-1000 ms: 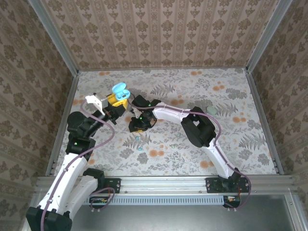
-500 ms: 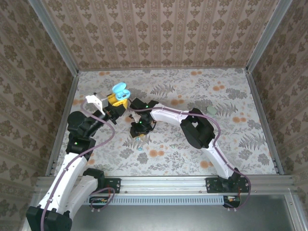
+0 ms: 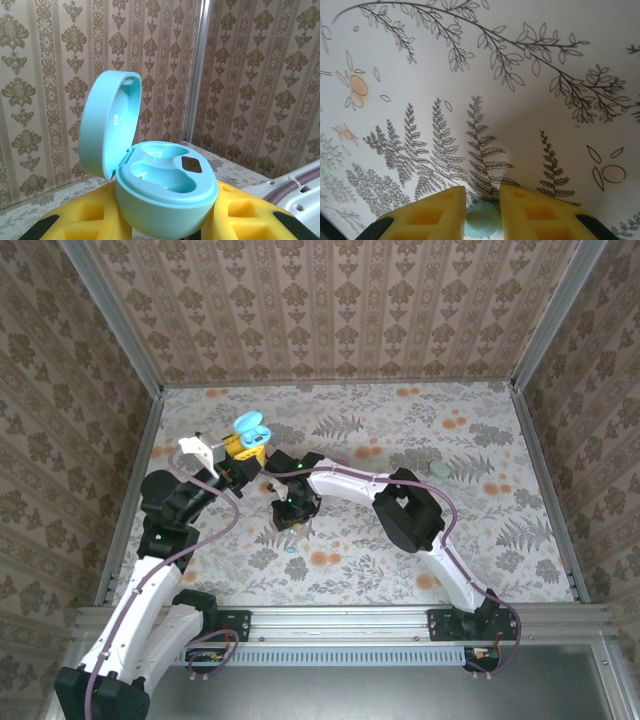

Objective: Insert the wireless bluetooth earbuds into the charging case

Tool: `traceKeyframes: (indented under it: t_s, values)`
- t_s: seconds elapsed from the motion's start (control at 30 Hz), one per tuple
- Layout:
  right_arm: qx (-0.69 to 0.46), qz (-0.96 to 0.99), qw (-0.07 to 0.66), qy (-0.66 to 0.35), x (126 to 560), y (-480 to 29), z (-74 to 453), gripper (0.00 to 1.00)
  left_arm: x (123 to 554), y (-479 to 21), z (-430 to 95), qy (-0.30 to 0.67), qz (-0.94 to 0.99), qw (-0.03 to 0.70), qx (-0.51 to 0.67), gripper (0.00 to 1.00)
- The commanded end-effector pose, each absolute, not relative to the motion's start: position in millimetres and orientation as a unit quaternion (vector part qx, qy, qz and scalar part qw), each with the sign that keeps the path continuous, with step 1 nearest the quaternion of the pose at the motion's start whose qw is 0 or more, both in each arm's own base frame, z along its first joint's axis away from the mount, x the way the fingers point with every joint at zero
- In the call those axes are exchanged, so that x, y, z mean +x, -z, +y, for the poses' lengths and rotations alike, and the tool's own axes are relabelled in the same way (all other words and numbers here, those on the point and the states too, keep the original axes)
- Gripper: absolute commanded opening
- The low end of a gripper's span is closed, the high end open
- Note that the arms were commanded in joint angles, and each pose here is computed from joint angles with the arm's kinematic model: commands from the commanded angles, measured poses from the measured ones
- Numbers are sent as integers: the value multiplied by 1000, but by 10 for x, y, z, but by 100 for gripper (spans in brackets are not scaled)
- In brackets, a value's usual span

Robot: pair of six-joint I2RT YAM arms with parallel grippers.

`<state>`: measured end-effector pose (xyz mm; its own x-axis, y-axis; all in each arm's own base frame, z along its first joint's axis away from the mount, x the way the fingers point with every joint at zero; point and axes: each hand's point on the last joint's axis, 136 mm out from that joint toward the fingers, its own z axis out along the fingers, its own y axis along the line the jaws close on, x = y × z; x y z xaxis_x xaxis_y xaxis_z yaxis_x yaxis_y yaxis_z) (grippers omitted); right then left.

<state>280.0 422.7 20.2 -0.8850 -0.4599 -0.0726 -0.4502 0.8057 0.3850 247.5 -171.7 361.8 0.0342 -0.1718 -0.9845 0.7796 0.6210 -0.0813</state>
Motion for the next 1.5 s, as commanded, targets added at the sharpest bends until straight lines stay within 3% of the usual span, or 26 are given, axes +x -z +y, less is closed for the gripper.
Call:
traceKeyframes:
  t_s: [0.0,0.83,1.47]
  values:
    - [232,-962,20,141,2762,-154,3990,27,2446,-3801,-1701,350,578,691,255,29]
    - [30,-991,-29,129,2634,-228,2960,27,2480,-3804,-1779,361,575,686,262,29]
    - [15,-980,-14,197,2481,-332,2993,34,2491,-3803,-1885,371,574,678,273,29]
